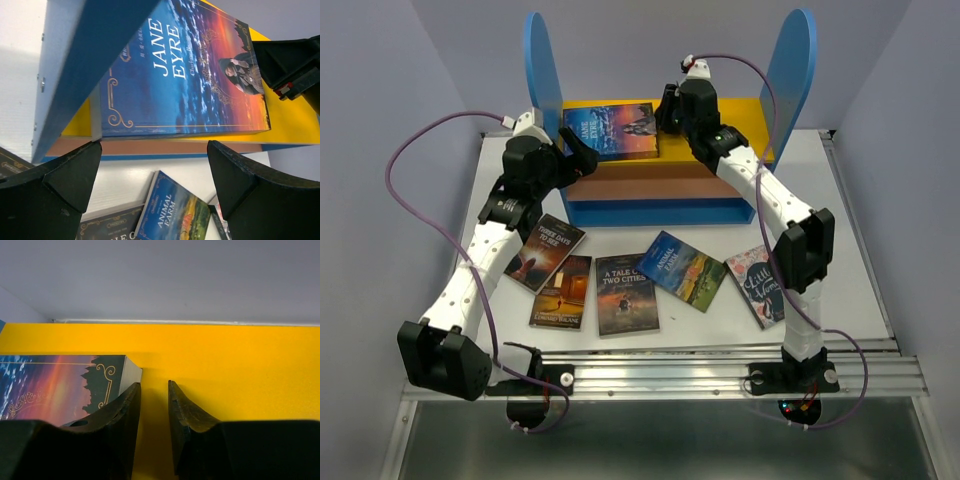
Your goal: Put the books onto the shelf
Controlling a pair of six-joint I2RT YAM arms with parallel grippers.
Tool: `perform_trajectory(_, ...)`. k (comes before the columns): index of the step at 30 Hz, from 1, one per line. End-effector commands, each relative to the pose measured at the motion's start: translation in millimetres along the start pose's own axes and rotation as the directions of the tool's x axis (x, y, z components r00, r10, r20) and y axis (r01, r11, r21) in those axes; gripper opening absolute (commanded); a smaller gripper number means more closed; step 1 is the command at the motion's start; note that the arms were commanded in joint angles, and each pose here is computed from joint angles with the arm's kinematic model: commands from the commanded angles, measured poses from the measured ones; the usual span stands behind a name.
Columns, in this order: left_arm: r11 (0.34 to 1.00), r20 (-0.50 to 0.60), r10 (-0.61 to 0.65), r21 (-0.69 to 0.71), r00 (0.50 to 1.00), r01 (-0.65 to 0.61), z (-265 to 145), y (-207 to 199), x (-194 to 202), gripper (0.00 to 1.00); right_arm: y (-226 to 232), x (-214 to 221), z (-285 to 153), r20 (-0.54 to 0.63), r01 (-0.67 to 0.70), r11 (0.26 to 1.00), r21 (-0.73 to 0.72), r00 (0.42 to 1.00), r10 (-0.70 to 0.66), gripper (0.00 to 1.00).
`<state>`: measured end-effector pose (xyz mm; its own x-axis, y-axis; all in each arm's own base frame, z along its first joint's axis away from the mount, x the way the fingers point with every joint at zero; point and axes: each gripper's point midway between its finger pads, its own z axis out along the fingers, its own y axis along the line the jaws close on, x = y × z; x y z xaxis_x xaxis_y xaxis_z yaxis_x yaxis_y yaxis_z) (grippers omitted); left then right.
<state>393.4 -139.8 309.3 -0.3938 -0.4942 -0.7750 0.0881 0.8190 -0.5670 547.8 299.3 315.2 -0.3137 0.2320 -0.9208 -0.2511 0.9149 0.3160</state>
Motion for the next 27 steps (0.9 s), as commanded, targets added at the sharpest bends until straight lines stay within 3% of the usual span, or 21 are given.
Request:
perform_trajectory(1,0.998,0.032,-0.014,0.066,0.999,0.012,-17,-23,-16,0.99,7,16,-14,-0.055,-0.001,1.0,0.018,0.998,0.002,0.35)
perform_trajectory(4,0.998,0.043,-0.034,0.052,0.998,0.032,-21,-19,-14,0.99,7,16,-16,-0.057,-0.005,1.0,0.016,0.998,0.006,0.35)
perform_trajectory(7,0.996,0.051,-0.039,0.077,0.998,0.035,-26,-28,-19,0.92,7,18,-18,-0.065,-0.013,1.0,0.014,0.998,0.014,0.35)
perform_trajectory(11,0.998,0.083,-0.062,0.0,0.995,0.062,-29,-14,-21,0.73,6,21,-20,-0.072,-0.011,1.0,0.012,0.997,0.011,0.35)
perform_trajectory(13,0.998,0.084,-0.068,0.001,0.994,0.069,-25,-14,-21,0.7,7,21,-22,-0.074,-0.011,1.0,0.007,0.997,0.011,0.35)
perform_trajectory(17,0.998,0.083,-0.07,-0.004,0.994,0.07,-10,-16,-25,0.55,9,19,-27,-0.076,-0.009,1.0,-0.006,0.997,0.009,0.34)
perform_trajectory(27,0.996,0.107,-0.058,-0.068,0.993,0.065,3,-5,-30,0.48,18,31,-35,-0.123,-0.031,0.997,-0.069,0.992,0.022,0.33)
